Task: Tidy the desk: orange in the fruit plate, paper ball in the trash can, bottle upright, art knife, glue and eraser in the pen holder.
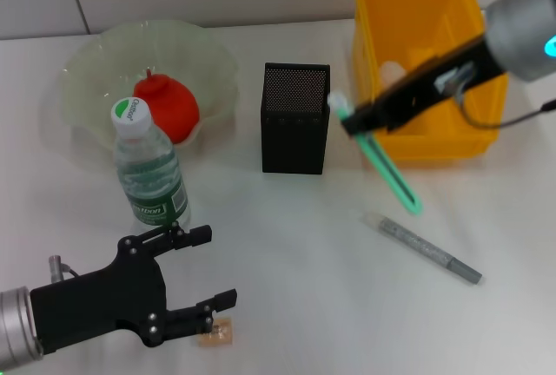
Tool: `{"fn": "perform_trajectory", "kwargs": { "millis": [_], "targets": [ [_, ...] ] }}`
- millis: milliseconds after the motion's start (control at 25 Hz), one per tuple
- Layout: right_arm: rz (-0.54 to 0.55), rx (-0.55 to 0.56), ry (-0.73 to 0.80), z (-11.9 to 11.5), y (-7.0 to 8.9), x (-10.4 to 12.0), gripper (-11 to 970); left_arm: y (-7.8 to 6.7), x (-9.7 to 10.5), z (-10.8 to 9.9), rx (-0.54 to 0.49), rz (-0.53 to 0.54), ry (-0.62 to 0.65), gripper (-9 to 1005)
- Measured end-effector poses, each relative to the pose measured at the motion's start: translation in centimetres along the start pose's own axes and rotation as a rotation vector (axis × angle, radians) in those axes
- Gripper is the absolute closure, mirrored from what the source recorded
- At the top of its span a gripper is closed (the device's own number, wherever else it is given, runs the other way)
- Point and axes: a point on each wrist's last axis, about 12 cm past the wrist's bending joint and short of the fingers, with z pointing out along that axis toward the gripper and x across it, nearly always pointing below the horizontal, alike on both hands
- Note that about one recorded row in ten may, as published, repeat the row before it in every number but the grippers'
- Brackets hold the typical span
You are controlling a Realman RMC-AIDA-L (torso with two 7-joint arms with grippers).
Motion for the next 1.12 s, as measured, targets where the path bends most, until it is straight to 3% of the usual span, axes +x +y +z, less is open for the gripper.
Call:
{"fn": "perform_trajectory", "kwargs": {
  "millis": [280,520,840,880,1120],
  "targets": [
    [-0.029,0.046,-0.175,-3.3,-1.3,-0.1,794,-0.3,-0.1,0.0,0.017,-0.006,-0.011,187],
    [-0.072,0.076,-0.294,-3.7,-2.2,-0.5,795,-0.3,-0.1,0.0,0.019,-0.009,-0.013,187],
    [-0.168,-0.001,-0.494,-1.1,-3.0,-0.9,794,-0.2,-0.2,0.1,0.028,-0.034,-0.012,187],
    [-0.189,-0.002,-0.539,0.2,-3.5,-0.7,794,-0.2,-0.2,0.1,0.029,-0.040,-0.012,188],
    [-0.228,-0.030,-0.636,2.7,-4.7,0.7,795,-0.2,-0.2,0.1,0.031,-0.040,-0.013,188]
  ]
}}
